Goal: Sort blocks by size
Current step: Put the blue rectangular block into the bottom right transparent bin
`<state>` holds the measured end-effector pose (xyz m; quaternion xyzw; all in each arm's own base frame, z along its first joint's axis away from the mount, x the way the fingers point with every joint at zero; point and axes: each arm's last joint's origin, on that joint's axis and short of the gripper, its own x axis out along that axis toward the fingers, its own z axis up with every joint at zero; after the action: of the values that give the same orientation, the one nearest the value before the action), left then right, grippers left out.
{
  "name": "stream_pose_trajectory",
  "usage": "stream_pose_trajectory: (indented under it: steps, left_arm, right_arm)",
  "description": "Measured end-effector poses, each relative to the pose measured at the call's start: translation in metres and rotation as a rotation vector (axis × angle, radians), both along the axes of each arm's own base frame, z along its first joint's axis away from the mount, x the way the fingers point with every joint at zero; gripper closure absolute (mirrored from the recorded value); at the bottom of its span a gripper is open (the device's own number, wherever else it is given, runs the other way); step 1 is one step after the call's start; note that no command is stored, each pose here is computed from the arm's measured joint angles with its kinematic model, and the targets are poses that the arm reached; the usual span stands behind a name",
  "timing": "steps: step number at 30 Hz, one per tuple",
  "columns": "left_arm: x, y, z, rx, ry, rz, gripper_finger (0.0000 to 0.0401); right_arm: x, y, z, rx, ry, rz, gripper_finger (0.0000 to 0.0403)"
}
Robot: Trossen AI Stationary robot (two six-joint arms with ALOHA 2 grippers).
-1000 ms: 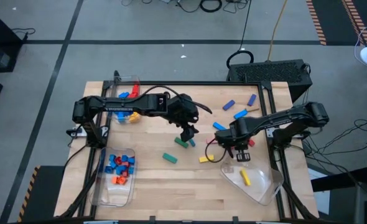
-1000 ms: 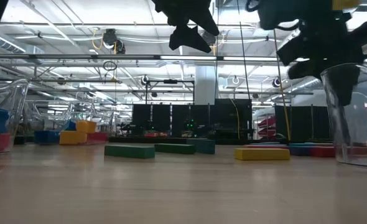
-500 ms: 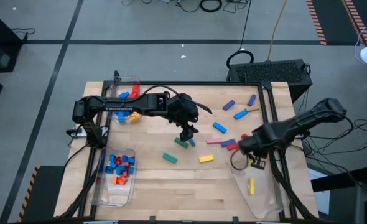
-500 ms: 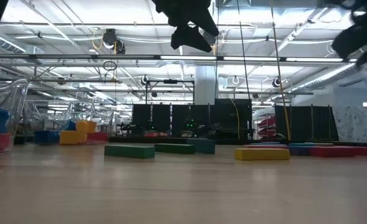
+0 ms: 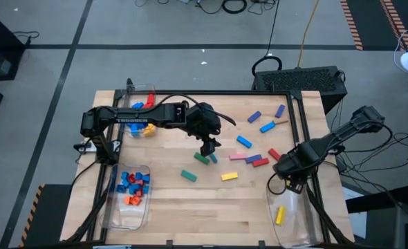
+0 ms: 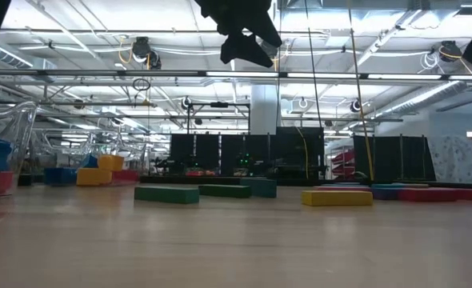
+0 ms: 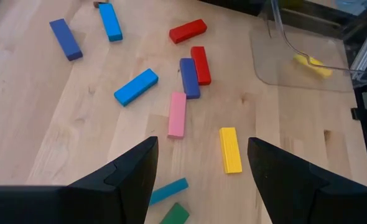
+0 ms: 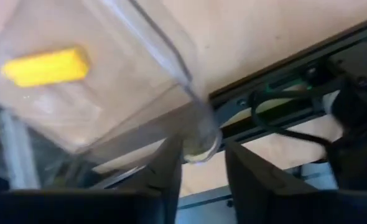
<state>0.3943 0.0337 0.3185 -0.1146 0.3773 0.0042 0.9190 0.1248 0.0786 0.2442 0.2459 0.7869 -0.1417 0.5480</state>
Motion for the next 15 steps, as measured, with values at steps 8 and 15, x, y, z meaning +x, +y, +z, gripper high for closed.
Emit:
stream_pose_trajectory:
  steps: [8, 15]
  left_arm:
    - [0.0, 0.001, 0.0, 0.041, -0.003, -0.037, 0.0152]
    - [0.019, 0.002, -0.017, 0.159, -0.059, -0.171, 0.0152]
  right_arm:
    - [0.005, -0.007, 0.054, -0.061, -0.321, -0.093, 0.0231]
    - [0.032, -0.031, 0.072, -0.295, -0.523, -0.163, 0.0233]
